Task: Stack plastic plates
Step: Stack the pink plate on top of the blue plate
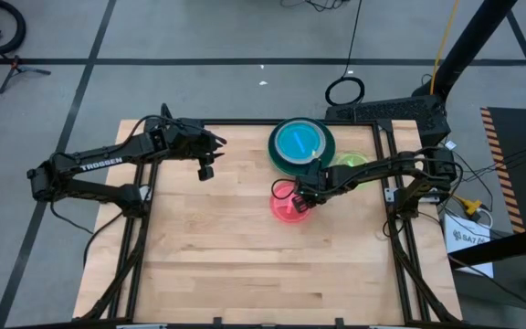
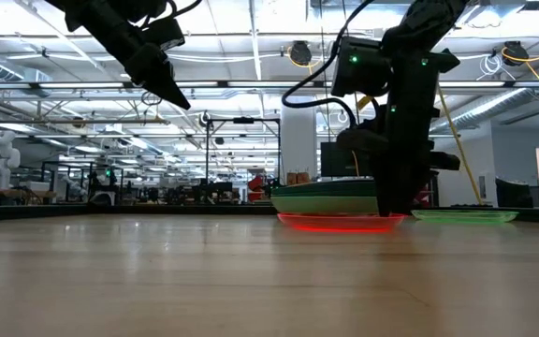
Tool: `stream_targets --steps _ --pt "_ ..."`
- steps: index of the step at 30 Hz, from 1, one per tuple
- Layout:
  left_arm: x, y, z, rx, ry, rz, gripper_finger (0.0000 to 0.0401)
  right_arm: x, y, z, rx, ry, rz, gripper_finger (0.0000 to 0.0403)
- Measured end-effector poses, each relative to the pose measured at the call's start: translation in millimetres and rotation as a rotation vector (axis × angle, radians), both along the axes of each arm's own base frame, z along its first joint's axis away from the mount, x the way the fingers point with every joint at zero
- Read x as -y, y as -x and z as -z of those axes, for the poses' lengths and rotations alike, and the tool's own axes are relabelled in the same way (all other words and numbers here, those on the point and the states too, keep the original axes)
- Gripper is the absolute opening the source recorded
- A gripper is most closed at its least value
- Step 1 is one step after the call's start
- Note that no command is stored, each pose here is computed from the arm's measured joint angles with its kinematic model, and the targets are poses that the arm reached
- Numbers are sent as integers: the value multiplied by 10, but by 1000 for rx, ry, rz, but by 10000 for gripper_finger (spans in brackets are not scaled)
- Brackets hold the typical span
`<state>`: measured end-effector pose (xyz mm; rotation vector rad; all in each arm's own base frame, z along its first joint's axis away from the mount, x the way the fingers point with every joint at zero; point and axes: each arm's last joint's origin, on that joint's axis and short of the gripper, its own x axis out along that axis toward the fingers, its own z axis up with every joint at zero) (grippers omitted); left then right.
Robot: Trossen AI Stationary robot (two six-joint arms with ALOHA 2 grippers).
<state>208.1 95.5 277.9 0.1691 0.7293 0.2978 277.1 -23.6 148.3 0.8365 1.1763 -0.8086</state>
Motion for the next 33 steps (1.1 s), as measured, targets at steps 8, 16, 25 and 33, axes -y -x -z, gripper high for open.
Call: stream_targets --steps 8,16,25,33 --pt "-1 0 0 0 0 0 124 -2 -5 8 0 22 14 88" --pt "0 2 2 -2 1 0 124 -51 -62 78 10 24 -19 88" --pt "0 3 2 -3 1 0 124 -51 -63 77 12 25 -19 77" --pt "0 2 3 -3 1 0 124 -51 -67 74 16 28 -26 35"
